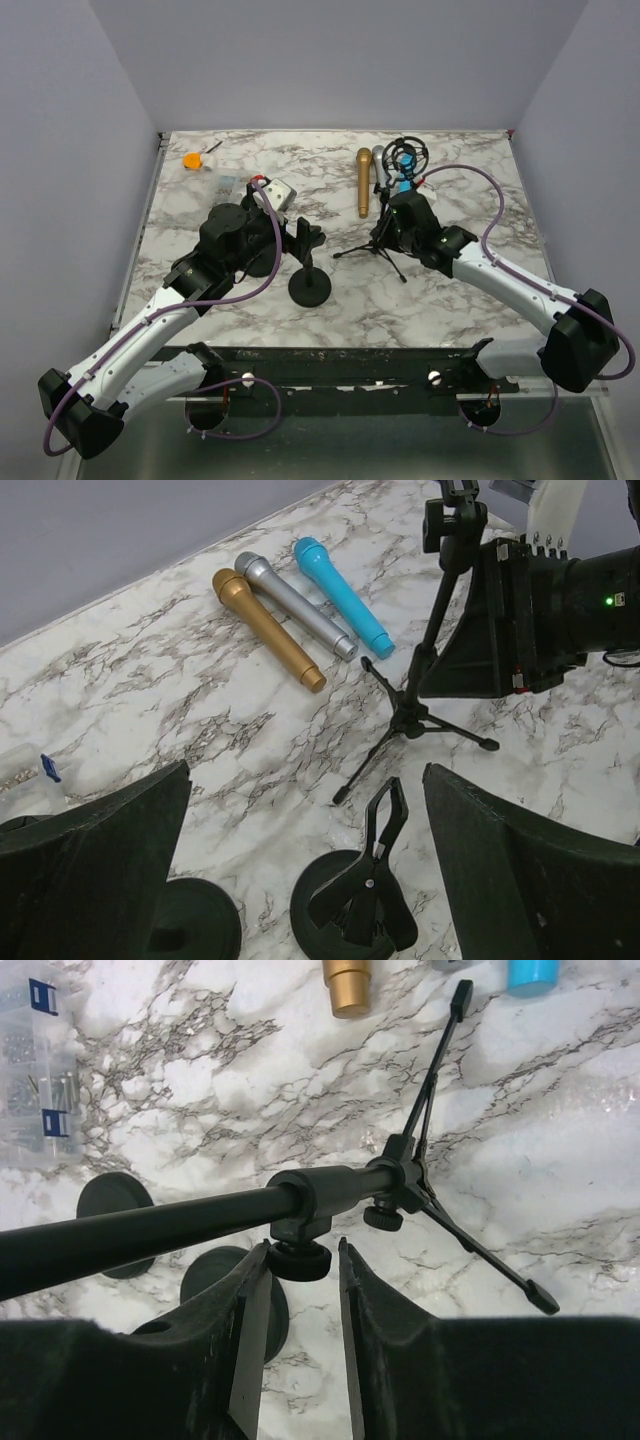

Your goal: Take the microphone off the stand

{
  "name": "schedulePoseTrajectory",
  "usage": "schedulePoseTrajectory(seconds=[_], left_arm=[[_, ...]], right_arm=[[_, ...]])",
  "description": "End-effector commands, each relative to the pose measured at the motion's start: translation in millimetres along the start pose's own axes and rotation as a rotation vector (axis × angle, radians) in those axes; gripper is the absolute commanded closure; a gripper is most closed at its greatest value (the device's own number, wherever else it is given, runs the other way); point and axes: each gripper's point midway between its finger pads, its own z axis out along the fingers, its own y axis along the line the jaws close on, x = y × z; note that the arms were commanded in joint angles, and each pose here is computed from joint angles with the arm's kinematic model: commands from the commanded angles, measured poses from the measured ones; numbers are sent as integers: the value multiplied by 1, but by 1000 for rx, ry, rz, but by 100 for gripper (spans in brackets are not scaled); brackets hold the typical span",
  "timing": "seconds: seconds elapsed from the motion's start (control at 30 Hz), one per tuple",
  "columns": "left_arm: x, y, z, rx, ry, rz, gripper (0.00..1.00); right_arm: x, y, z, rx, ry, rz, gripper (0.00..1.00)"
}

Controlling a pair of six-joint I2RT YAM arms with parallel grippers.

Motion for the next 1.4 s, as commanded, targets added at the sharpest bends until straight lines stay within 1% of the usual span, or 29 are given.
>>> schedulePoseTrajectory(seconds=[0.0, 0.07, 0.13, 0.27, 0.43, 0.57, 0.67, 0.77, 0.93, 1.13, 1.23, 1.37], left_arm=[[-5, -3, -1, 13, 0, -3, 1], [-5, -3, -1, 14, -1, -1, 1], [-5, -3, -1, 13, 0, -2, 2], [-4, -3, -1, 14, 2, -2, 2], [-4, -4, 0, 20, 2, -3, 2], [-4, -4, 0, 19, 2, -3, 1], [-5, -4, -1, 18, 1, -3, 1], [-5, -4, -1, 18, -1, -1, 1], [-7, -4, -3, 17, -9, 1, 1], [-9, -4, -4, 15, -16, 3, 2], [-10, -5, -5, 21, -19, 1, 1], [-10, -6, -5, 25, -20, 0, 2]], right_arm=[[11, 0, -8, -56, 31, -45, 62], [15, 3, -8, -83, 39, -29, 55], [18, 3, -9, -93, 49, -6, 51], [21, 4, -15, -149, 57, 61, 50], [7, 7, -26, -288, 26, 189, 45], [-6, 13, -31, -454, 48, 300, 44], [-11, 12, -25, -492, 81, 356, 44], [-15, 15, -22, -513, 88, 373, 45], [-19, 13, -11, -485, 90, 402, 55], [-11, 5, -3, -435, 114, 385, 57], [-11, -1, -1, -396, 108, 361, 62], [-14, -9, 1, -338, 88, 322, 76]])
